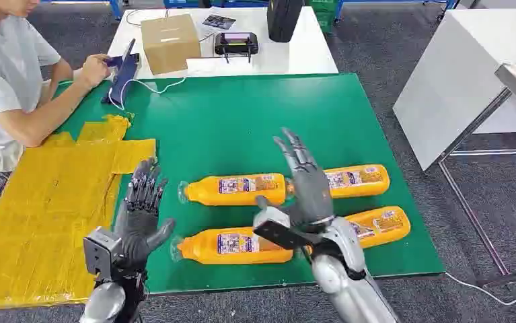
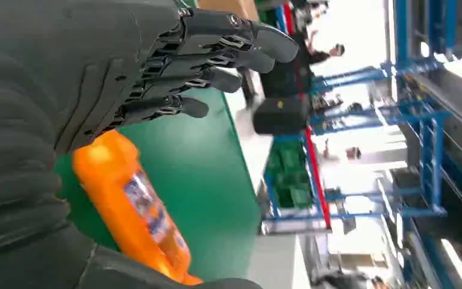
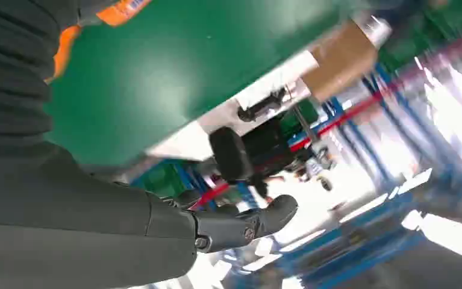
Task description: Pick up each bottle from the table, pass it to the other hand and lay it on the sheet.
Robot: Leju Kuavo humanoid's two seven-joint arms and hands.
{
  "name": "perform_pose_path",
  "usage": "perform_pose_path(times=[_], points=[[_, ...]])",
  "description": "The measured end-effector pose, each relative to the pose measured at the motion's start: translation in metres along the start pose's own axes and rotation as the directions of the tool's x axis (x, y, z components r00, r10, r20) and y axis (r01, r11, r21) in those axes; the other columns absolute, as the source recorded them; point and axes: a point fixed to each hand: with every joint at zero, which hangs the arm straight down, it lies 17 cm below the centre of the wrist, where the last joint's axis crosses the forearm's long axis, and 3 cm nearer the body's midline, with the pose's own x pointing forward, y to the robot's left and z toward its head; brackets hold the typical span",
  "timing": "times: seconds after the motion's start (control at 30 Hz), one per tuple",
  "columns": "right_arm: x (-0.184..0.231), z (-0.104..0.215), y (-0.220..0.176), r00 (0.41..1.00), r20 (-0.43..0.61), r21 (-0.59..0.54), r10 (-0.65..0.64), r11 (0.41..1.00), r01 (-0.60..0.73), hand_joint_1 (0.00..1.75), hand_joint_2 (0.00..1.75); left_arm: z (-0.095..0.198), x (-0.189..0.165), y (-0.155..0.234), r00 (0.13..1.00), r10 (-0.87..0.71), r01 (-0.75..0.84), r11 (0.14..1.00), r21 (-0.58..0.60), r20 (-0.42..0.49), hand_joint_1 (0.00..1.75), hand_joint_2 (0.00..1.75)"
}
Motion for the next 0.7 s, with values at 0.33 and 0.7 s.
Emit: perform_pose_path(times=[0.33,0.7], points=[[-0.013,-0.038,0.066,0.956,0.103,0.203,0.273,0.936,-0.289,0.00,1.75,-0.021,0.008,-0.006,0.999,0.022,-0.022,0.999,-0.036,0.026,0.00,1.75],[-0.025,-0.038,0.089,0.931,0.138,0.295,0.337,0.884,-0.363,0.00,1.75,-0.023,0.007,-0.010,0.999,0.037,-0.036,0.998,-0.053,0.022,0.00,1.75]])
